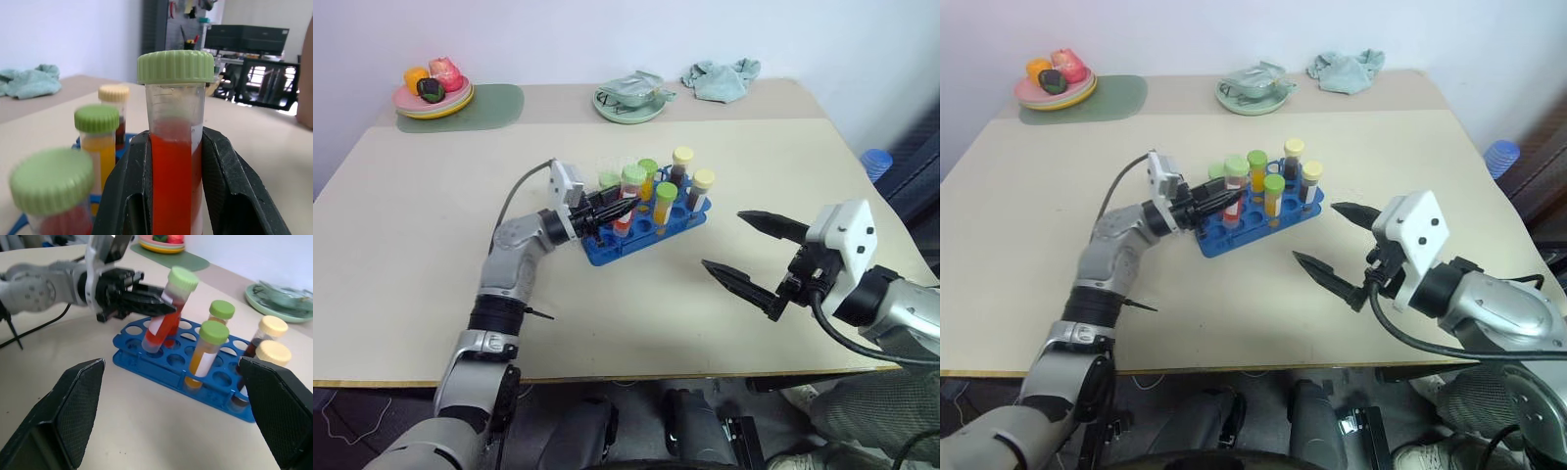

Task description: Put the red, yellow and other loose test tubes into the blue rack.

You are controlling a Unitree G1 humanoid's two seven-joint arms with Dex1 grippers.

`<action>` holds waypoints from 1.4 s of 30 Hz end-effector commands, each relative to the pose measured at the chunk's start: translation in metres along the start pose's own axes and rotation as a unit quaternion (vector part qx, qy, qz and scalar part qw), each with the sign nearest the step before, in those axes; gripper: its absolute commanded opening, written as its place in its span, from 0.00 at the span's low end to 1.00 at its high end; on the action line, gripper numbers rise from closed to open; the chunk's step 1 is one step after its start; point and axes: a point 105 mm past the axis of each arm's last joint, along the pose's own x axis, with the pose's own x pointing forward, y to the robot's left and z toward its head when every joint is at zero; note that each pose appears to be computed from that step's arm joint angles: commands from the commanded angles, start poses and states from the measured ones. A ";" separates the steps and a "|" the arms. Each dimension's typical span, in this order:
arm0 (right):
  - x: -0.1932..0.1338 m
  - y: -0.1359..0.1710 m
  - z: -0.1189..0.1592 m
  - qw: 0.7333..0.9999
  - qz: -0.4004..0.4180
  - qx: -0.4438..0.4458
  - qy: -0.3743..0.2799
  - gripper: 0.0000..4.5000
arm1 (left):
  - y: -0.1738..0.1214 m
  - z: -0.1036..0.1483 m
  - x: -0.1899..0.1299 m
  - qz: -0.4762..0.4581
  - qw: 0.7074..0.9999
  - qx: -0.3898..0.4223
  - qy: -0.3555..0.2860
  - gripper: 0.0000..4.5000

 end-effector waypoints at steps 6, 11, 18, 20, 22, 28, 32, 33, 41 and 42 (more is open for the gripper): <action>-0.015 0.005 -0.003 1.000 -0.028 0.006 0.003 1.00 | 0.003 -0.006 0.005 0.007 0.999 0.037 -0.005 0.17; -0.028 0.005 -0.013 0.999 -0.046 0.018 0.022 1.00 | -0.001 -0.011 0.004 -0.001 0.999 0.032 -0.009 0.17; -0.036 0.004 -0.015 0.998 -0.052 0.017 0.025 1.00 | -0.009 -0.011 0.006 -0.022 0.999 0.026 -0.014 0.17; -0.035 0.003 -0.015 0.998 -0.052 0.016 0.024 1.00 | -0.010 -0.011 0.006 -0.024 0.999 0.027 -0.014 0.17; -0.035 0.003 -0.014 0.998 -0.051 0.016 0.023 1.00 | -0.010 -0.011 0.006 -0.024 0.999 0.029 -0.014 0.17; -0.036 0.004 -0.016 0.998 -0.052 0.019 0.025 1.00 | -0.006 -0.013 0.005 -0.015 0.999 0.036 -0.004 0.17; -0.038 0.005 -0.018 0.998 -0.054 0.024 0.029 1.00 | -0.005 -0.015 0.002 -0.012 0.999 0.037 0.000 0.17; -0.039 0.005 -0.019 0.998 -0.054 0.025 0.029 1.00 | -0.005 -0.015 0.001 -0.012 0.999 0.036 0.000 0.17; -0.044 0.002 -0.021 0.997 -0.063 0.032 0.033 1.00 | -0.004 -0.014 -0.002 -0.009 0.999 0.038 0.000 0.17; -0.045 0.002 -0.022 0.997 -0.064 0.033 0.033 1.00 | -0.005 -0.015 -0.003 -0.011 0.999 0.039 0.000 0.17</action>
